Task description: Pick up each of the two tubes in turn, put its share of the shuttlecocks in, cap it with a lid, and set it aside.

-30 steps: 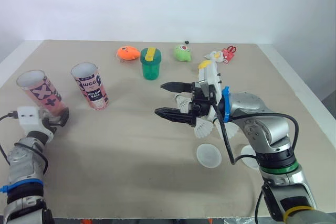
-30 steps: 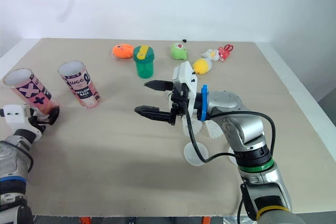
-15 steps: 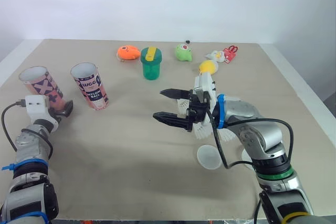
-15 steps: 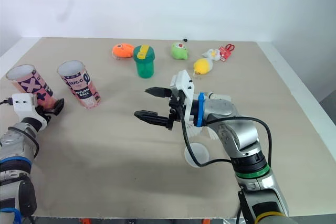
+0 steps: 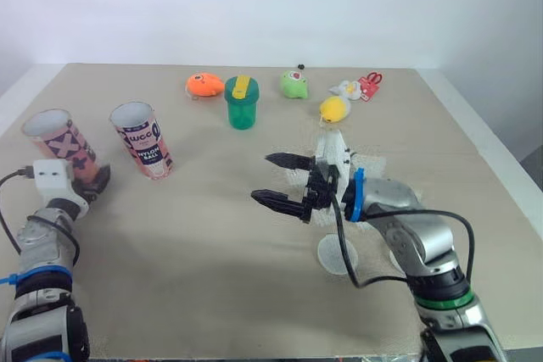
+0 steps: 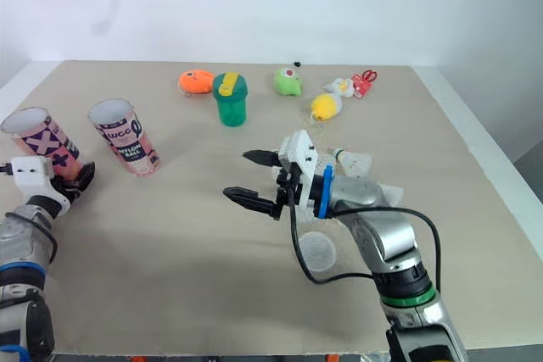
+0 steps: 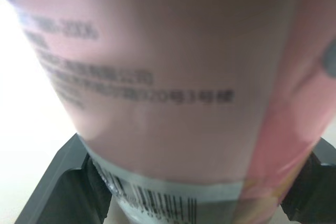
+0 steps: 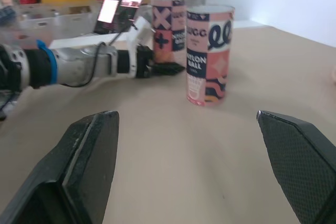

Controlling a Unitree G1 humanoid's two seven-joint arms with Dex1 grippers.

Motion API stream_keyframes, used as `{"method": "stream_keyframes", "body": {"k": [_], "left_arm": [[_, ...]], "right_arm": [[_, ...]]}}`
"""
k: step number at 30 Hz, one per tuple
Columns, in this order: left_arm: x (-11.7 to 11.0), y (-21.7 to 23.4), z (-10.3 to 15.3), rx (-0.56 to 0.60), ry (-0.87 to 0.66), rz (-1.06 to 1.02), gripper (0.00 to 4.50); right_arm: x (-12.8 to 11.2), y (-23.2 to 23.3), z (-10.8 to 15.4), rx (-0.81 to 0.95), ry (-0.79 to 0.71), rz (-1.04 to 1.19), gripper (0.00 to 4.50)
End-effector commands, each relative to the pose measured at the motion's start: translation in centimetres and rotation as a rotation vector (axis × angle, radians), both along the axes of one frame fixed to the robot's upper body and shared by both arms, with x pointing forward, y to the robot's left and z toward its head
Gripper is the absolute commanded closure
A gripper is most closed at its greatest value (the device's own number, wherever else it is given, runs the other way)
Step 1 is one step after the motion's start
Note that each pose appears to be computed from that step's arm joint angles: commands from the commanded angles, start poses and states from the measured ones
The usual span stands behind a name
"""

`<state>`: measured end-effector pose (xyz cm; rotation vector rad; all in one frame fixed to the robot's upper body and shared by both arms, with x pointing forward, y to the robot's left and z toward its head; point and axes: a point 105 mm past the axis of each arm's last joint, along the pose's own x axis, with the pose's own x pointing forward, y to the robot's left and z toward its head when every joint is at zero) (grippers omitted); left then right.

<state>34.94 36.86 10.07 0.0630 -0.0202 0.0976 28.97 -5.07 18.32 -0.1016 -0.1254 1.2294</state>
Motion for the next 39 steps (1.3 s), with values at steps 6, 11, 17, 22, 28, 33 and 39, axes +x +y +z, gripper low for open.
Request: {"method": "stream_keyframes", "body": {"k": [6,11,17,22,28,33,39], "left_arm": [[-7.0,-4.2,11.9,0.403,-0.017,-0.54,0.87],[-10.4,-7.9,12.1,0.58,0.368,-0.912,0.87],[-10.5,-8.8,8.5,0.815,0.688,-1.086,0.87],[-9.0,-9.8,6.3,0.866,0.788,-1.171,0.87],[-7.9,-12.0,4.4,0.91,0.837,-1.286,0.87],[-7.2,-12.5,3.6,0.985,0.887,-1.307,0.87],[-7.1,-13.4,3.4,0.997,0.883,-1.345,0.87]], "right_arm": [[-2.7,-5.2,0.8,0.014,-0.219,-0.316,0.0],[-4.3,-7.7,-0.5,0.04,-0.19,-0.497,0.0],[-6.0,-7.6,-2.4,0.055,-0.096,-0.54,0.0],[-7.2,-7.3,-5.2,0.023,0.071,-0.535,0.0],[-6.5,-7.1,-5.8,0.029,0.108,-0.593,0.0],[-5.4,-6.1,-6.7,0.026,0.17,-0.61,0.0],[-3.9,-5.3,-6.5,0.057,0.193,-0.646,0.0]]}}
